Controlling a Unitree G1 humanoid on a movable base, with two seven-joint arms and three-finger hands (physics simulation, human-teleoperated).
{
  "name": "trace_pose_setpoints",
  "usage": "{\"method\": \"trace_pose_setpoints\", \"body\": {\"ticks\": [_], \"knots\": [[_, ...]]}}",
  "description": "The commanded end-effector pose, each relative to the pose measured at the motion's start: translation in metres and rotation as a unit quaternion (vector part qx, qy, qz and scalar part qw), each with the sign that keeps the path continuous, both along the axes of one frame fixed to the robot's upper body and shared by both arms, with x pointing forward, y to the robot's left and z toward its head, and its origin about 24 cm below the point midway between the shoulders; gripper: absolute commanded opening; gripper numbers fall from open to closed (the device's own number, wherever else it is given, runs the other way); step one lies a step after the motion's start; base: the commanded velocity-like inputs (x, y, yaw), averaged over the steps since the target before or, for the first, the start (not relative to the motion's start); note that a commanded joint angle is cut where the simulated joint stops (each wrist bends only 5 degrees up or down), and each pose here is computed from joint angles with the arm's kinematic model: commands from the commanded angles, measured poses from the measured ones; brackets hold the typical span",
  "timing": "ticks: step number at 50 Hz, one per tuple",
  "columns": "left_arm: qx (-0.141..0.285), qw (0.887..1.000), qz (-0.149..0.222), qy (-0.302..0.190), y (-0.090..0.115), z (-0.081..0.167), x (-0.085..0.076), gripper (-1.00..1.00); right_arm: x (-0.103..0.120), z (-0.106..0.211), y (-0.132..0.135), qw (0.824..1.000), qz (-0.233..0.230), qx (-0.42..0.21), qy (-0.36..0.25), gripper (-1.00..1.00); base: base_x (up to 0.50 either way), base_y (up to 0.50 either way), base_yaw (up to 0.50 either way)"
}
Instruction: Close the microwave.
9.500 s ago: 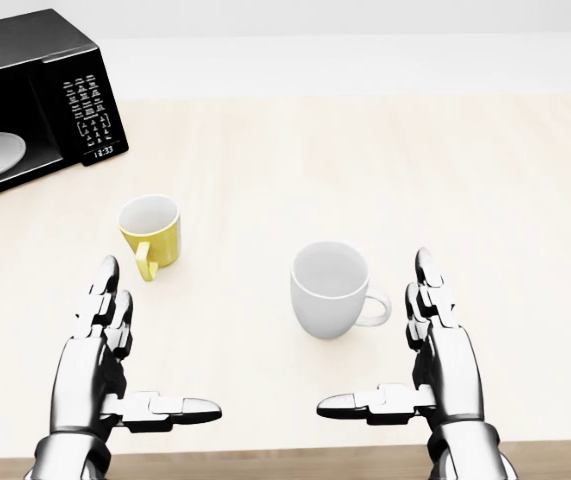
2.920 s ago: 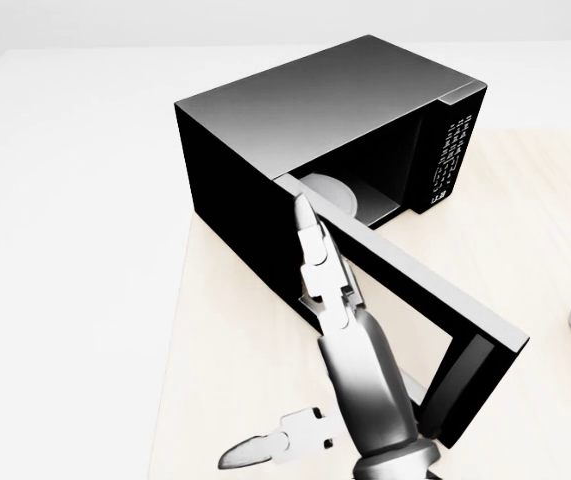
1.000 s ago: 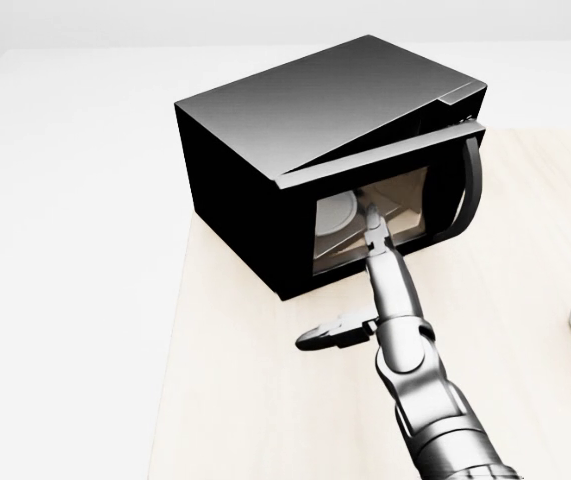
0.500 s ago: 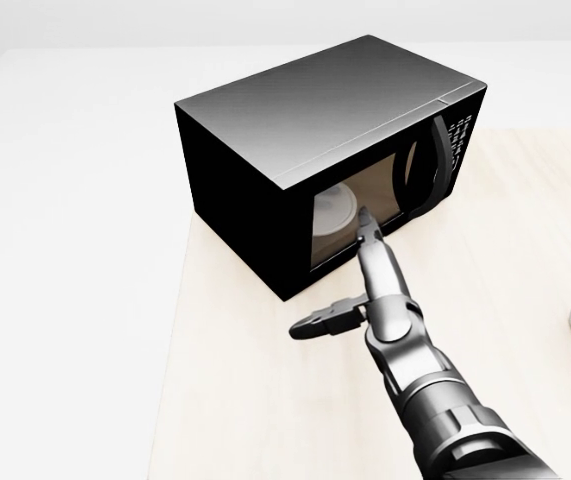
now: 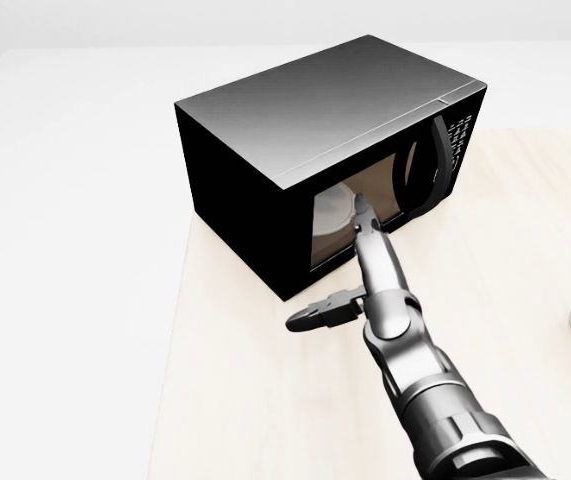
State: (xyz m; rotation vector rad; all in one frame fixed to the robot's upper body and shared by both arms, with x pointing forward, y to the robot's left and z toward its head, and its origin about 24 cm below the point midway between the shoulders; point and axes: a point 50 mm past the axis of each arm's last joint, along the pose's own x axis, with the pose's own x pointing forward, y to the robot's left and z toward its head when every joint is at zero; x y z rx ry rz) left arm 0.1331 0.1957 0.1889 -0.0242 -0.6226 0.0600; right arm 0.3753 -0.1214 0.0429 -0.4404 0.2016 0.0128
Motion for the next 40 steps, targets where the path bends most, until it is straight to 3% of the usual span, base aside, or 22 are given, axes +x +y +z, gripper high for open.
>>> {"method": "trace_pose_setpoints", "body": {"ticks": [1, 4, 6, 9, 10, 12, 16, 20, 25, 40], "knots": [[0.0, 1.0, 0.003, -0.004, 0.001, 0.001, 0.001, 1.0, -0.029, 0.033, 0.007, 0.989, 0.041, 0.011, -0.141, 1.0, 0.0, 0.0, 0.0], [0.001, 1.0, 0.003, -0.002, 0.0, 0.001, 0.001, 1.0, -0.062, 0.049, 0.005, 0.986, 0.042, 0.015, -0.16, 1.0, 0.0, 0.0, 0.0], [0.001, 1.0, 0.003, -0.001, 0.0, 0.0, 0.001, 1.0, -0.086, 0.069, 0.006, 0.976, 0.055, 0.014, -0.211, 1.0, 0.0, 0.0, 0.0], [0.001, 1.0, 0.003, 0.0, 0.0, 0.0, 0.002, 1.0, -0.093, 0.073, 0.006, 0.973, 0.059, 0.013, -0.223, 1.0, 0.0, 0.0, 0.0], [0.0, 1.0, 0.003, 0.002, 0.0, -0.001, 0.002, 1.0, -0.134, 0.098, 0.006, 0.956, 0.077, 0.012, -0.281, 1.0, 0.0, 0.0, 0.0], [0.0, 1.0, 0.002, 0.005, -0.001, -0.002, 0.003, 1.0, -0.15, 0.105, 0.007, 0.951, 0.082, 0.013, -0.298, 1.0, 0.0, 0.0, 0.0], [0.0, 1.0, 0.002, 0.006, 0.0, -0.002, 0.004, 1.0, -0.174, 0.104, 0.002, 0.952, 0.071, 0.015, -0.298, 1.0, 0.0, 0.0, 0.0], [0.0, 1.0, 0.003, 0.007, 0.0, -0.003, 0.005, 1.0, -0.195, 0.089, -0.013, 0.964, 0.031, 0.026, -0.264, 1.0, 0.0, 0.0, 0.0], [-0.001, 1.0, 0.003, 0.011, 0.0, -0.004, 0.005, 1.0, -0.209, 0.085, -0.017, 0.968, 0.013, 0.033, -0.25, 1.0, 0.0, 0.0, 0.0], [0.0, 1.0, 0.002, 0.015, 0.0, -0.005, 0.006, 1.0, -0.208, 0.089, -0.014, 0.964, 0.018, 0.03, -0.264, 1.0, 0.0, 0.0, 0.0]]}}
